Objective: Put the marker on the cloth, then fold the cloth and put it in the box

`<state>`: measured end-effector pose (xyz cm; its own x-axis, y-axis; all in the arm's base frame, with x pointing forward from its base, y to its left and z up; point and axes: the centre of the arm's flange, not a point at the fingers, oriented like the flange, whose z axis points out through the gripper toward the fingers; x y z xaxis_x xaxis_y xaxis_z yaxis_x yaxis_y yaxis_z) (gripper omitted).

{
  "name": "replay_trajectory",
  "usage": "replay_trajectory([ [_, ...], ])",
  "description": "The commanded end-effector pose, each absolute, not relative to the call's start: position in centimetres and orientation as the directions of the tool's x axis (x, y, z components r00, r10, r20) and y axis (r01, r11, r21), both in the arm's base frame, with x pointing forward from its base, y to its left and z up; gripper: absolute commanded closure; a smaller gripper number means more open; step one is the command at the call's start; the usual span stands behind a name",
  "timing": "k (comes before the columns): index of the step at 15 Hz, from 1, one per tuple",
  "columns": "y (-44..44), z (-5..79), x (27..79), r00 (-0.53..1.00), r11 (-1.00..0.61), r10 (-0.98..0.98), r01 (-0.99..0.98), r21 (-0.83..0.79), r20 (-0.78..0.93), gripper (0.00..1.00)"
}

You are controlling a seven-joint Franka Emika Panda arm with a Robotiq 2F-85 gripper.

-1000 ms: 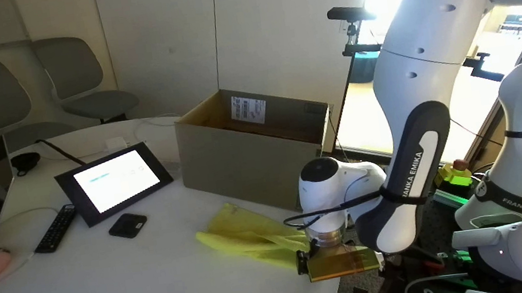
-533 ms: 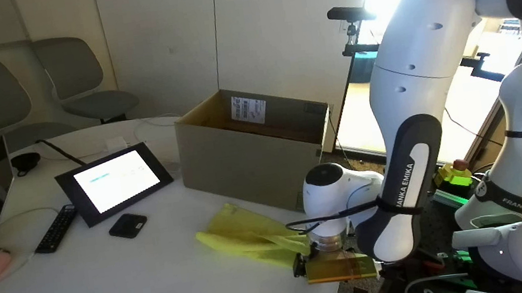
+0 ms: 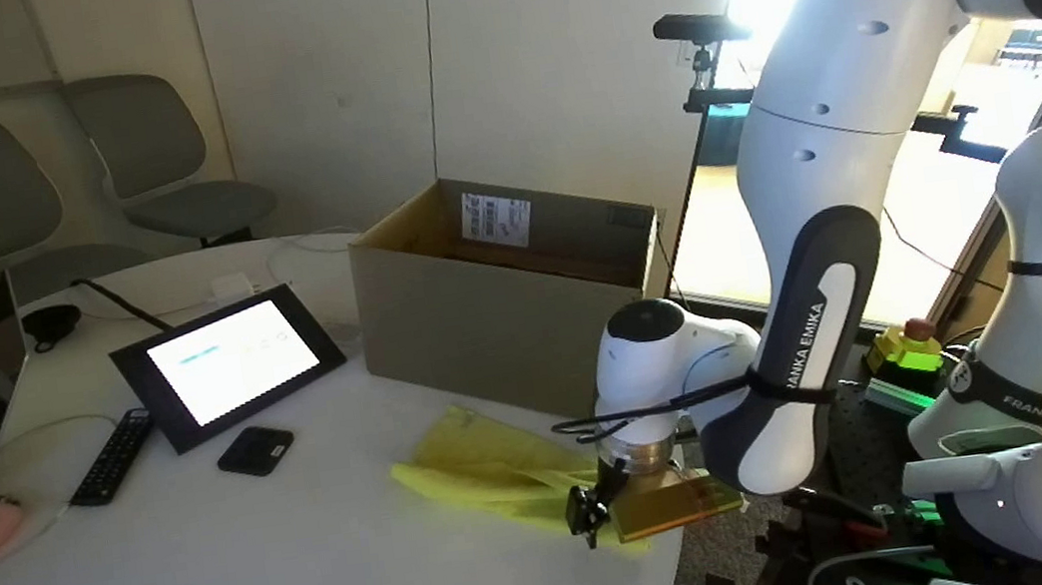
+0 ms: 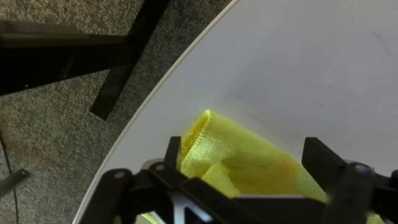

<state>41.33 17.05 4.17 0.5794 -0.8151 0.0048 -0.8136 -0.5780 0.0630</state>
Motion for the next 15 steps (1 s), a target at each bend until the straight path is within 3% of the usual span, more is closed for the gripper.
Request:
replay_trajectory([
  [1,15.6,5.1,41.8,0.723,-0.723,-0.69,-0.69,0.023,0.005,0.0],
  [12,14.2,1.3,41.3,0.863,-0.865,-0.502,-0.5,0.034,-0.059,0.0],
  [14,14.5,1.0,41.2,0.871,-0.873,-0.488,-0.487,0.023,-0.063,0.04],
  [15,14.6,0.8,41.1,0.872,-0.875,-0.484,-0.484,0.02,-0.067,0.12],
])
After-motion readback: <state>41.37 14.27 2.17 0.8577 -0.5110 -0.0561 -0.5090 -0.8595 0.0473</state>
